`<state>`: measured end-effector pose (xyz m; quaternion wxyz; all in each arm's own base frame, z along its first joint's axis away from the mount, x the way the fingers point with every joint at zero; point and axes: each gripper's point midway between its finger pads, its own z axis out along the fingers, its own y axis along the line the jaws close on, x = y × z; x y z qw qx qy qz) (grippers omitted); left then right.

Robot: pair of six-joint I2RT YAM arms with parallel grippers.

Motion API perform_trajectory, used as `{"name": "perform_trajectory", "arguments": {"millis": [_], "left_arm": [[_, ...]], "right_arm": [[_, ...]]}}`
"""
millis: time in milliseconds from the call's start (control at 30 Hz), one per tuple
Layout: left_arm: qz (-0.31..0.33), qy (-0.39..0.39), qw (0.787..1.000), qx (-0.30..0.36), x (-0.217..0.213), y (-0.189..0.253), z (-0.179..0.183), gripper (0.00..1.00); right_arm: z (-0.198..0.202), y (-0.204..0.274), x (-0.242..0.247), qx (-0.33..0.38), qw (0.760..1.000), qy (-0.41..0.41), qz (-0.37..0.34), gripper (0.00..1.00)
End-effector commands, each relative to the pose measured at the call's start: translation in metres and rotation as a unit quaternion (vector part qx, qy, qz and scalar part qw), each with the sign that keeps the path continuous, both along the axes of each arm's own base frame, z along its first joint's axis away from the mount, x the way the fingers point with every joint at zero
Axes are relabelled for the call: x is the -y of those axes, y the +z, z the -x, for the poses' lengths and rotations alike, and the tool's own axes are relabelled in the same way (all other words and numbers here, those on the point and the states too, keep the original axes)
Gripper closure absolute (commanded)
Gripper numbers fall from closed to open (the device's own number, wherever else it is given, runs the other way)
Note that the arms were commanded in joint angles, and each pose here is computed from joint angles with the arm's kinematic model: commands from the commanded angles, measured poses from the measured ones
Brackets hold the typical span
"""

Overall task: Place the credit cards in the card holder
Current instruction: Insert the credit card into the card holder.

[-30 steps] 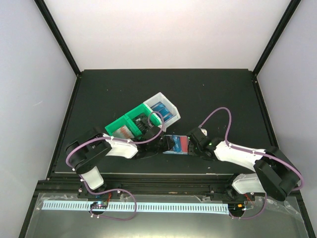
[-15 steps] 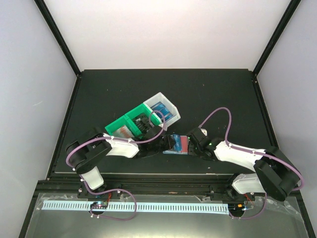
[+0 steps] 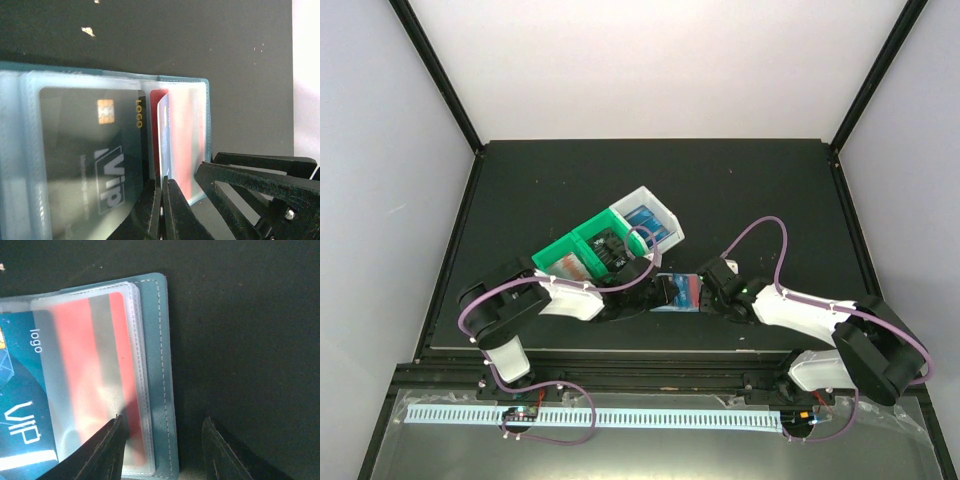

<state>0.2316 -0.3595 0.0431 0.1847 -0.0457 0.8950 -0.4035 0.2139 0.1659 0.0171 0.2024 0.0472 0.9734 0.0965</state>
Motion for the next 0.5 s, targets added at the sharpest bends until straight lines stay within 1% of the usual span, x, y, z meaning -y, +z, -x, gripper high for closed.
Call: {"name": "perform_trajectory", "arguments": {"millis": [0,300,467], "left_arm": [[-0.015,-0.003,1.000,-0.020,-0.001,-0.013,0.013,0.98],[-0.018,-0.033,0.999,-0.024,0.016,-0.019,0.013,0.89],[-0.029,-0.060,0.998,-0.022,0.017,-0.021,0.018,0.78]], "right_arm": [[0.007,-0.006,0.002,-0.011,1.000,-0.002,0.000,0.54],[0.006,-0.003,0.000,-0.006,1.000,-0.003,-0.008,0.52],[0.004,0.001,-0.003,-0.001,1.000,-0.002,-0.016,0.51]]}}
